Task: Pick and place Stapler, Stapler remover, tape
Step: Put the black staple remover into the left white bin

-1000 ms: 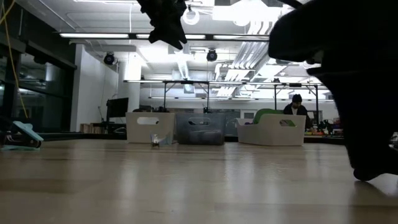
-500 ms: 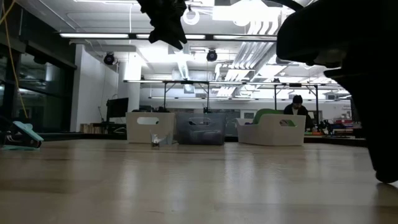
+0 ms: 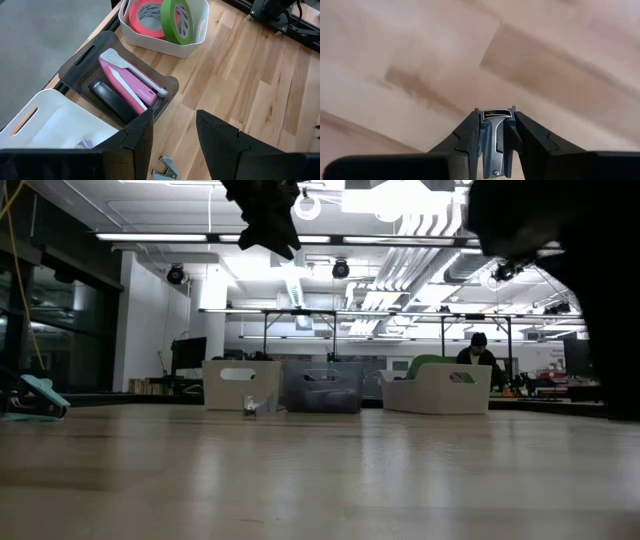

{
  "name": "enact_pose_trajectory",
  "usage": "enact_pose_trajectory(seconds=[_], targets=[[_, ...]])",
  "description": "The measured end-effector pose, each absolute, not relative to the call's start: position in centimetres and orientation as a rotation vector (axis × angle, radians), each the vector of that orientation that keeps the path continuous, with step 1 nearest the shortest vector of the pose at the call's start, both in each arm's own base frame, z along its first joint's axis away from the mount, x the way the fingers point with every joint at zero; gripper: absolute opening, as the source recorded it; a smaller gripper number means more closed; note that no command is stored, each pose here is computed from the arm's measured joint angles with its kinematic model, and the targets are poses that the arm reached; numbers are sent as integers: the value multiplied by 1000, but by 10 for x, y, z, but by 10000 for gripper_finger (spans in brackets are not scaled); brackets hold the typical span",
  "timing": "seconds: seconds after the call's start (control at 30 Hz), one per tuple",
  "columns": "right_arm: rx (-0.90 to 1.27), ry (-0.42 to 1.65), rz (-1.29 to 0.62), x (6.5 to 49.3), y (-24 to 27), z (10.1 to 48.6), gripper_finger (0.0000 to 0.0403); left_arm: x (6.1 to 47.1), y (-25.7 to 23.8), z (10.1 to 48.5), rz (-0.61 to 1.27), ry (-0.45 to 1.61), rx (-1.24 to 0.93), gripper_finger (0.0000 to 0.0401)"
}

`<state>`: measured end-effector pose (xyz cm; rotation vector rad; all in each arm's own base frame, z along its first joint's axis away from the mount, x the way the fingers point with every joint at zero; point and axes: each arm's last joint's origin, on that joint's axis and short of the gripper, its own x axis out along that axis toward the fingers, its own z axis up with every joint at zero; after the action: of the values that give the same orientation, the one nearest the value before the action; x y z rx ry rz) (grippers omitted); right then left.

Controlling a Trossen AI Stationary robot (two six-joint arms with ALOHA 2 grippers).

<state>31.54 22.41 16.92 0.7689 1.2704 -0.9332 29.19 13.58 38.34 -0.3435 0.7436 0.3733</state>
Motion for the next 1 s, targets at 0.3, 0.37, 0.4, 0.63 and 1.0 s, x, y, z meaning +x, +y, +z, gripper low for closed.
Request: enact_pose_trajectory(seconds=[0.3,0.37,0.4,0.63,1.0], targets=[[601,1133,-893,306,174,239,89,292,135,384,360,740,-351,147],[569,1068,-879,302,159,259,89,293,135,384,343,729,-352,147],[549,1032,-873,300,151,269,89,294,135,385,336,723,-353,147],[374,813,-842,280,90,333,89,299,138,392,334,624,-356,147],[136,638,-895,263,-13,392,89,324,145,404,177,379,-297,147]])
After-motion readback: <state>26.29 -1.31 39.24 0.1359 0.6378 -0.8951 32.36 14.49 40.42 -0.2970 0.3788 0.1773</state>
